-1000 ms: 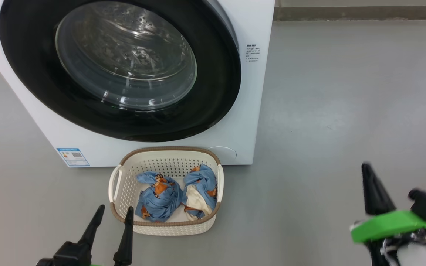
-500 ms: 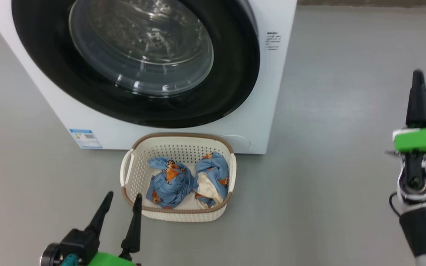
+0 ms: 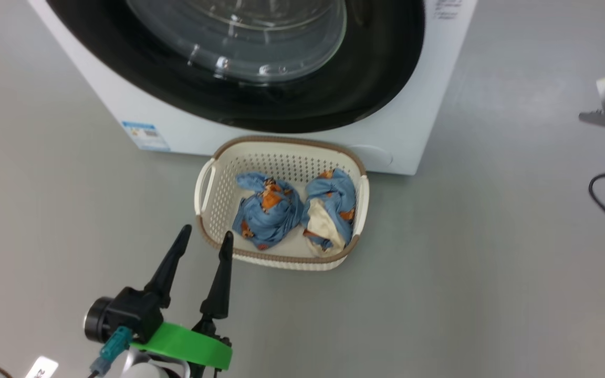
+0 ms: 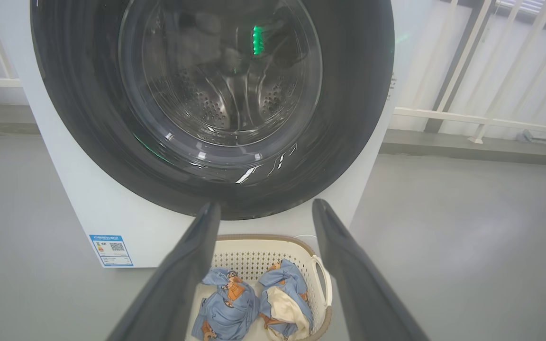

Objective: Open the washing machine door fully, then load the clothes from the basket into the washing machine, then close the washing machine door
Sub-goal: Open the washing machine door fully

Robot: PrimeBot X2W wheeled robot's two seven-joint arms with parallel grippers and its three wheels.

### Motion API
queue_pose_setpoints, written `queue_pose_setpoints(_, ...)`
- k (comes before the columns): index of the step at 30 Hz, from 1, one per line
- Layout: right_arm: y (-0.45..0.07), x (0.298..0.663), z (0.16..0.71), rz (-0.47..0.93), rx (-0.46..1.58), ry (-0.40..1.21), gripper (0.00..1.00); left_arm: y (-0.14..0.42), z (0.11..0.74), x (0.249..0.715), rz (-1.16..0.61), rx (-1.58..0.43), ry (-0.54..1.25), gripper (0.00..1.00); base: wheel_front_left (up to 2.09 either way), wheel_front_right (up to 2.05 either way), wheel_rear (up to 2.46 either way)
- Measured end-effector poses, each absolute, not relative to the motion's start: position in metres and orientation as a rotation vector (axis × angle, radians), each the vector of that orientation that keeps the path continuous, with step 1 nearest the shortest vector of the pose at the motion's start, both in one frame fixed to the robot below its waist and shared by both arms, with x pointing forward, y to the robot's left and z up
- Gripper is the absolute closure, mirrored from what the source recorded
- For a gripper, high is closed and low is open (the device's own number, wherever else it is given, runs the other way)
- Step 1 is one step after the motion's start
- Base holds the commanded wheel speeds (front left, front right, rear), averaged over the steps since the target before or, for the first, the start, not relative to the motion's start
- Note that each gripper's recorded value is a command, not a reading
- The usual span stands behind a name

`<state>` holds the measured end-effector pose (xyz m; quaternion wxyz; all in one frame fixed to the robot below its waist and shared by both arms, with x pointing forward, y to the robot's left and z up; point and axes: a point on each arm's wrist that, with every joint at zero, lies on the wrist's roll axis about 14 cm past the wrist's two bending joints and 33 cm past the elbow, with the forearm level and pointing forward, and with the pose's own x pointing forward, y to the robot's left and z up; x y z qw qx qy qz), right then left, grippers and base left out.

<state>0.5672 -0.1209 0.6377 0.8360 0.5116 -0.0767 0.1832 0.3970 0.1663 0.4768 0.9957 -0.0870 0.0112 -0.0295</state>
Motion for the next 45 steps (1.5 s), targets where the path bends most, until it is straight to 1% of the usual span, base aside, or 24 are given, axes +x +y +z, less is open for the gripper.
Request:
queue_pose_setpoints(5, -0.090, 0.586, 0.636, 0.529, 1.118, -0.031, 1.00, 0.166, 0.469, 0.404, -0.054, -0.174, 0.044, 0.00, 0.00, 0.00, 0.00)
queue_pose_setpoints(10, -0.060, 0.603, 0.614, 0.630, 1.130, 0.143, 1.00, 0.164, 0.462, 0.414, -0.056, -0.172, 0.061, 0.00, 0.00, 0.00, 0.00)
queue_pose_setpoints(15, -0.042, 0.619, 0.592, 0.690, 1.189, 0.287, 1.00, 0.165, 0.451, 0.421, -0.054, -0.166, 0.092, 0.00, 0.00, 0.00, 0.00)
queue_pose_setpoints(22, -0.027, 0.638, 0.565, 0.737, 1.195, 0.414, 1.00, 0.166, 0.441, 0.430, -0.052, -0.170, 0.114, 0.00, 0.00, 0.00, 0.00)
queue_pose_setpoints(26, -0.015, 0.646, 0.558, 0.769, 1.197, 0.459, 1.00, 0.171, 0.435, 0.430, -0.037, -0.168, 0.133, 0.00, 0.00, 0.00, 0.00)
queue_pose_setpoints(33, 0.004, 0.657, 0.548, 0.810, 1.176, 0.492, 1.00, 0.171, 0.430, 0.435, -0.035, -0.158, 0.145, 0.00, 0.00, 0.00, 0.00)
queue_pose_setpoints(45, 0.021, 0.672, 0.542, 0.839, 1.147, 0.482, 1.00, 0.172, 0.422, 0.437, -0.036, -0.151, 0.168, 0.00, 0.00, 0.00, 0.00)
